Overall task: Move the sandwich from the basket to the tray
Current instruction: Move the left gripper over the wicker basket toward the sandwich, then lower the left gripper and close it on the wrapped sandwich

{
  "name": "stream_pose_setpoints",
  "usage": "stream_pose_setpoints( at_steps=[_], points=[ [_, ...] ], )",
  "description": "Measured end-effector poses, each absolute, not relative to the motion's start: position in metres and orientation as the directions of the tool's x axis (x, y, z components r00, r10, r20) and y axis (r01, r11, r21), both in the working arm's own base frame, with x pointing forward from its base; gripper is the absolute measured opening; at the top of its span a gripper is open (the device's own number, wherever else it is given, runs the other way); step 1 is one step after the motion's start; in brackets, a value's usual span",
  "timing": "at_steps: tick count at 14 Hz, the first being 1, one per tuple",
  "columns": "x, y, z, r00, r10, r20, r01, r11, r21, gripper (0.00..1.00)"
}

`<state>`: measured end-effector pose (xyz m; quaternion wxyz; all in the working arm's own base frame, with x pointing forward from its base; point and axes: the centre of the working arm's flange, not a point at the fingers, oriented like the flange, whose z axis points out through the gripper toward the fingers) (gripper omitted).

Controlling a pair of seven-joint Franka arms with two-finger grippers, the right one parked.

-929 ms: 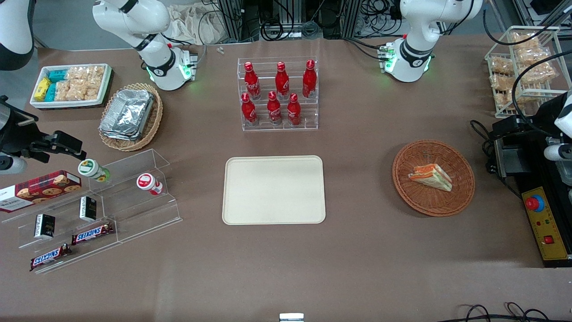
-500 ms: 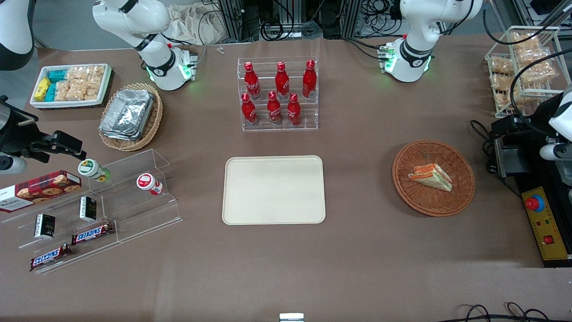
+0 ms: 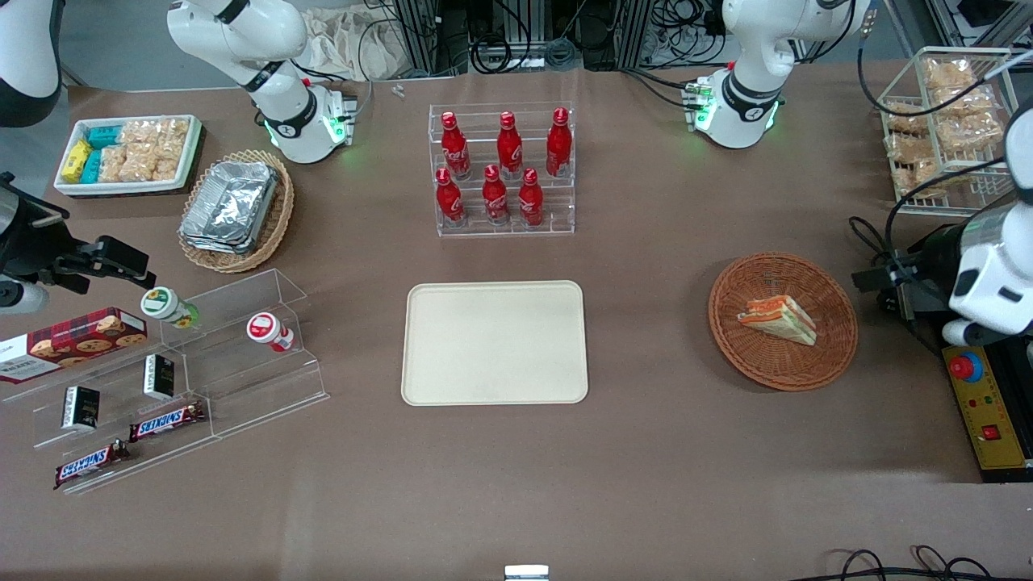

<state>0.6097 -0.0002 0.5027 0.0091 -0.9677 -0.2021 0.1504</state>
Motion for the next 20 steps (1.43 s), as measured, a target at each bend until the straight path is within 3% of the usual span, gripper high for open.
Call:
stream_pose_setpoints(
  at_steps=[3,4,7,10,14,20],
  points=[
    [0.613,-0.002,0.436,0.748,0.551,-0.369,0.531,-0.831,-0.166,1.00],
    [0.613,0.002,0.416,0.698,0.609,-0.376,0.587,-0.788,-0.185,1.00],
    [0.605,0.014,0.362,0.546,0.760,-0.353,0.732,-0.637,-0.241,1.00],
    [0.595,0.004,0.315,0.397,0.874,-0.281,0.835,-0.471,-0.286,1.00],
    [0.585,0.000,0.276,0.331,0.913,-0.238,0.873,-0.392,-0.291,1.00],
    [0.558,-0.010,0.225,0.341,0.915,-0.214,0.882,-0.390,-0.265,0.96]
  ],
)
